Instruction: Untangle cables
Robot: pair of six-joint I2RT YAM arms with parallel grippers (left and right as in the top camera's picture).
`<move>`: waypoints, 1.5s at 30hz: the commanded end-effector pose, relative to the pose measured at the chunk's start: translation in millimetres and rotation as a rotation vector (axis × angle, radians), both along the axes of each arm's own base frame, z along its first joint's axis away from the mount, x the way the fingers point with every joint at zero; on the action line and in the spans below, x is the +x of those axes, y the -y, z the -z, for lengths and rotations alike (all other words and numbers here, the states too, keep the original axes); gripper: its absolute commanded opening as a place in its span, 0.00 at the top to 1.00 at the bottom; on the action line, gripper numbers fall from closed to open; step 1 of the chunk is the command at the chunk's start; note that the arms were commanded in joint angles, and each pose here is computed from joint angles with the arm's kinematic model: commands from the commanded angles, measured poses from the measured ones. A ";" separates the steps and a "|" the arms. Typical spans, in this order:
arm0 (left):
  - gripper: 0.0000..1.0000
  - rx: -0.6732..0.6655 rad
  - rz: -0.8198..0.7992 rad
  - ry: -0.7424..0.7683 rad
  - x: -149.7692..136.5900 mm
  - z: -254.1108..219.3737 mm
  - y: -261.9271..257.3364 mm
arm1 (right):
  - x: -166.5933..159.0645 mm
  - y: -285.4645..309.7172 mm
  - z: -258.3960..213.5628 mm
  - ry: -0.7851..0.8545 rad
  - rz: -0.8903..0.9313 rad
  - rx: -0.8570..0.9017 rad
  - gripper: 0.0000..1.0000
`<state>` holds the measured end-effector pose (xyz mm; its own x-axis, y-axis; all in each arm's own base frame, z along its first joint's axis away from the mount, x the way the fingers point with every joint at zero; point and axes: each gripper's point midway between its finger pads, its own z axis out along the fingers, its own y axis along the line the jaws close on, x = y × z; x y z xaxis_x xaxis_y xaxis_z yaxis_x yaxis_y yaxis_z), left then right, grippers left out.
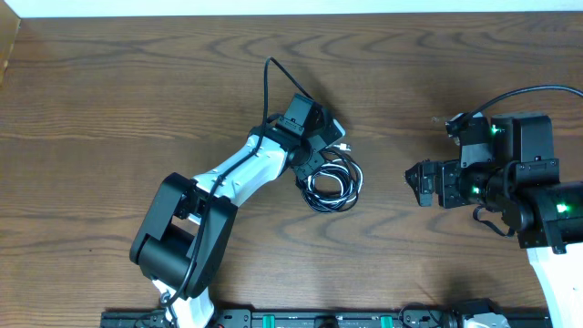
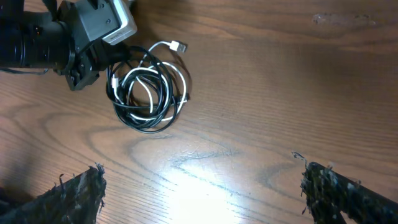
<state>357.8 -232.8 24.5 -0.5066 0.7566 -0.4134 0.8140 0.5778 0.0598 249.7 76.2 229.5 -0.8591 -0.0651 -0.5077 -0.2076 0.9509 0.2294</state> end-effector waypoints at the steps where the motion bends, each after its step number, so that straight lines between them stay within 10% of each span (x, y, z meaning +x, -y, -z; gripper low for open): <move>1: 0.93 -0.006 -0.015 0.008 3.0 -4.5 1.6 | -0.2 -4.4 -10.9 0.033 -0.029 0.005 0.01; 18: 0.93 -0.496 -0.094 0.530 -47.3 -300.5 -7.4 | -1.5 -14.1 -12.1 0.022 -0.053 0.058 0.01; 45: 0.93 -0.545 -0.065 0.491 -54.9 -302.2 0.5 | 89.1 -94.0 54.8 0.194 -0.421 -0.358 0.01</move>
<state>304.6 -231.0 313.3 -0.2271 0.3752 -0.8987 0.7240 0.6822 0.1019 328.5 168.3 168.8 -0.6228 -0.5891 -0.5149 -0.6131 0.7763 -0.1466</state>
